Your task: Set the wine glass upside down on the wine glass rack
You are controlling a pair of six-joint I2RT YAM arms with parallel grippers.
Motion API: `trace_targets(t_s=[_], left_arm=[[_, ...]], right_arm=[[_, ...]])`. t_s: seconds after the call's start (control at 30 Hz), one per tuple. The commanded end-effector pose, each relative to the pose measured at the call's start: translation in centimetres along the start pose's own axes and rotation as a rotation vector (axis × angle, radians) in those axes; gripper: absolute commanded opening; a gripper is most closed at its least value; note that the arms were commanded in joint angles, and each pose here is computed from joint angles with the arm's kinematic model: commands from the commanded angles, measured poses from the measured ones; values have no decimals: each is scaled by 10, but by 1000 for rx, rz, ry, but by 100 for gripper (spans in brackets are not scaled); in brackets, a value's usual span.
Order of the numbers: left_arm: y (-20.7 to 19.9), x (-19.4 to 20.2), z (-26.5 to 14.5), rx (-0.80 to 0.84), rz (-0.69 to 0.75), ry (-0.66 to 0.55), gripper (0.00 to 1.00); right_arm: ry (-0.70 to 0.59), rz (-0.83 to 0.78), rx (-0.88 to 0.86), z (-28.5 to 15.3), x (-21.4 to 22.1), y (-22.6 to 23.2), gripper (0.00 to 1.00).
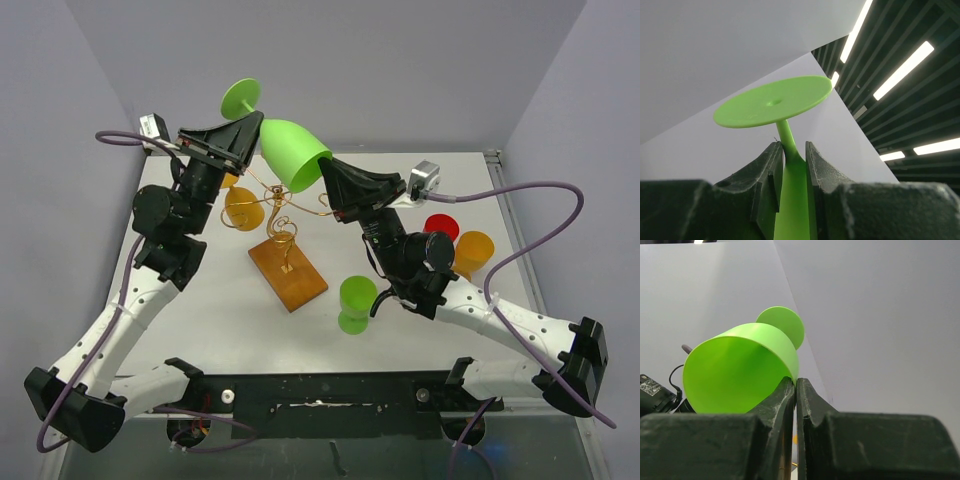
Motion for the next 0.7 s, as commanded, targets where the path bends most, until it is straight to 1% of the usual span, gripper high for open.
trace_targets(t_s=[0.0, 0.2, 0.33, 0.4, 0.53, 0.6, 0.67], left_arm=[[-29, -12, -2, 78, 49, -54, 18], [-27, -12, -1, 73, 59, -55, 18], [-25, -13, -1, 67, 69, -62, 24], [-24, -13, -1, 65, 73, -65, 25], [-23, -14, -1, 62, 81, -71, 25], [-23, -13, -1, 64, 84, -67, 22], [-23, -12, -1, 66, 83, -58, 22]], right_arm=[[-59, 85, -81, -4, -26, 19, 0], [-60, 98, -76, -4, -25, 18, 0], [-70, 114, -65, -4, -28, 14, 0], [-74, 121, -62, -4, -28, 13, 0], [-76, 131, -55, -3, -28, 12, 0], [-75, 134, -47, -2, -26, 10, 0], [-78, 134, -32, 0, -26, 8, 0]])
Point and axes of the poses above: each gripper's point midway between its finger pads, its own z axis out along the fingers, its own y axis along the line the jaws close on, x = y × z, the point moved 2 cm from there along -z, back along the fingers, and after that the axes turned 1 degree about z, right-handed, at the moved point
